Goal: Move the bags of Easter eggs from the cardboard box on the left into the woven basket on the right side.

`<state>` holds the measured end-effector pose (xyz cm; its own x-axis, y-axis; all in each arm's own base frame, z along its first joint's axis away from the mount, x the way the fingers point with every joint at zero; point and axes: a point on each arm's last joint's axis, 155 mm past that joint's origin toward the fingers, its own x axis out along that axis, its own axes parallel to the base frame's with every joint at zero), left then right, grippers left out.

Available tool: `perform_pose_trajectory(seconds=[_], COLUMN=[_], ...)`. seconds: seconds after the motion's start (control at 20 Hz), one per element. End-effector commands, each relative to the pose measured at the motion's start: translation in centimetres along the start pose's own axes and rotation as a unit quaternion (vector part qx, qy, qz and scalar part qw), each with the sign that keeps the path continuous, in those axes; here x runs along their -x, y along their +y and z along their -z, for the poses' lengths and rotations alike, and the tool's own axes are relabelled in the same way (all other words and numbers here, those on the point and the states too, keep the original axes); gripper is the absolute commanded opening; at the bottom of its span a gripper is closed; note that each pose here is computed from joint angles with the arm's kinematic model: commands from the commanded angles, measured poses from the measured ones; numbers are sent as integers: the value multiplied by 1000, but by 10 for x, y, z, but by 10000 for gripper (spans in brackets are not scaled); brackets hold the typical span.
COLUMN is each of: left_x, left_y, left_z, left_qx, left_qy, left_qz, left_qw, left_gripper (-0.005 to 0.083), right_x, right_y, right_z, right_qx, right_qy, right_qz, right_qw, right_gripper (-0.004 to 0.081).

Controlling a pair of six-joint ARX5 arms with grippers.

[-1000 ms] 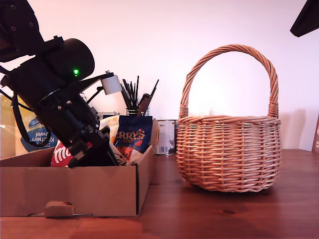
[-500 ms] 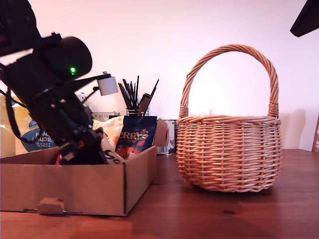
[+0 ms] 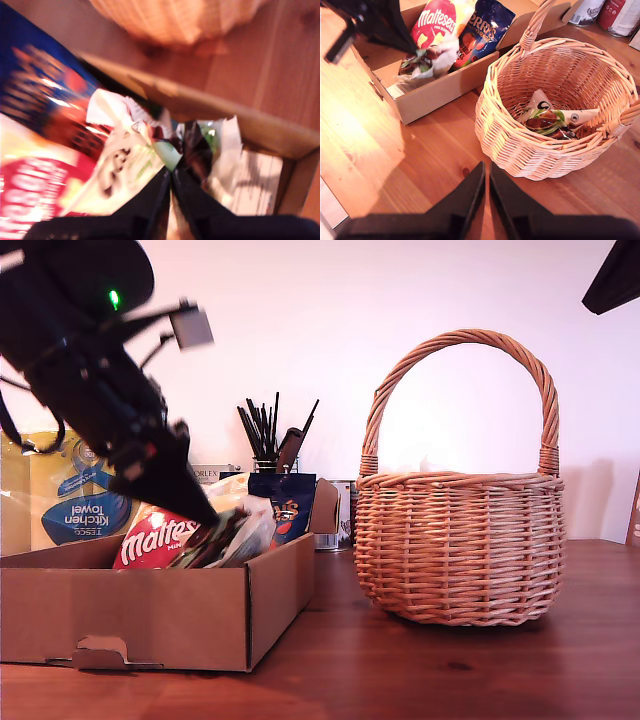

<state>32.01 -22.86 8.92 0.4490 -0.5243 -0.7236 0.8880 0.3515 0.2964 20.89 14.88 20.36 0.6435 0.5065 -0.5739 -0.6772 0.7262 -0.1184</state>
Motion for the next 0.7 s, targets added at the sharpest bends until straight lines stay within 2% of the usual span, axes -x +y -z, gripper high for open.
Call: perform_pose_trajectory(seconds=[0.0, 0.15, 0.2, 0.25, 0.3, 0.35, 0.4, 0.45, 0.65], left_x=[0, -5, -8, -11, -13, -14, -14, -14, -21], left_y=[-1, -6, -9, -10, -11, -10, -10, -10, -11], left_z=[3, 9, 11, 13, 15, 15, 15, 15, 22], left_qx=[13, 16, 18, 20, 21, 21, 20, 20, 24], left_qy=[0, 9, 10, 13, 16, 16, 17, 17, 25], left_qz=[-2, 9, 17, 20, 22, 21, 20, 20, 25], left_qw=[1000, 1000, 1000, 1000, 999, 999, 999, 999, 999], left_gripper=[-24, -24, 9, 164, 390, 653, 813, 773, 783], right_x=[-1, -1, -1, -1, -1, -1, -1, -1, -1], right_y=[0, 0, 0, 0, 0, 0, 0, 0, 0], right_z=[1, 2, 1, 1, 1, 2, 2, 1, 1], right_qx=[2, 2, 2, 2, 2, 2, 2, 2, 2], right_qy=[0, 0, 0, 0, 0, 0, 0, 0, 0], right_qz=[1, 1, 1, 1, 1, 1, 1, 1, 1], right_qw=[1000, 1000, 1000, 1000, 1000, 1000, 1000, 1000, 1000], right_gripper=[-13, -13, -13, -13, -13, -13, -13, -13, -13])
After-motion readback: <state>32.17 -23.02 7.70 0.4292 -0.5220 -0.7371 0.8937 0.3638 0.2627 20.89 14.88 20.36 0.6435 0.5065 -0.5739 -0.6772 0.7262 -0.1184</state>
